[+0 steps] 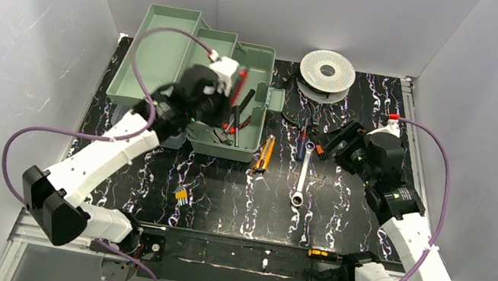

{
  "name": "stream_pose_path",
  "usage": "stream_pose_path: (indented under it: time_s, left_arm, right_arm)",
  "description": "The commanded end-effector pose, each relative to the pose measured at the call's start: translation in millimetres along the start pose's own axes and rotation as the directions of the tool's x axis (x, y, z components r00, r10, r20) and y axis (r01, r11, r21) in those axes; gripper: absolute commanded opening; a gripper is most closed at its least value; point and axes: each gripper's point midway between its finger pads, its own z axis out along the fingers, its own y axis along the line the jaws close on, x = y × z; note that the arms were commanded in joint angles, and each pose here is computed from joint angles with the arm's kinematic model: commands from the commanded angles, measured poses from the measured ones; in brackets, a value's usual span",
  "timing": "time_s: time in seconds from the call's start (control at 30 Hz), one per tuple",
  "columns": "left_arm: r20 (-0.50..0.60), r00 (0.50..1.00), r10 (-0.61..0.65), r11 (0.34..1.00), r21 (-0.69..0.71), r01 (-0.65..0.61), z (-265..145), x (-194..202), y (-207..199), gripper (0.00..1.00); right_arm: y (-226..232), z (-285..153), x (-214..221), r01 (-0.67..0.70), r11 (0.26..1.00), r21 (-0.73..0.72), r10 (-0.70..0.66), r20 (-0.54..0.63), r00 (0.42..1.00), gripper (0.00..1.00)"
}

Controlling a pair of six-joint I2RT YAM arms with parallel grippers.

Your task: Pack the tool kit

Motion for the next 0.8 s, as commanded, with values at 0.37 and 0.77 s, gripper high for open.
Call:
stream_pose_path:
  time_s: [0.37,0.77]
  left_arm:
    - [-0.124,0.992,0.033,0.672,-0.732,-0.114,-91.5,-35.2,214.6,0.01]
    - [-0.184,0.978,-0.097,0.742,-0.668,-0.053,-55.2,-5.5,230.3,0.51]
  right_arm:
    - [-17.0,-1.2,4.8,0.125,0.99,0.061,-0.123,-0.034,0.992,0.81]
    - [-100.1,-9.4,46.8,0.046,0.864,0.502,0.056,-0.186,0.981,0.81]
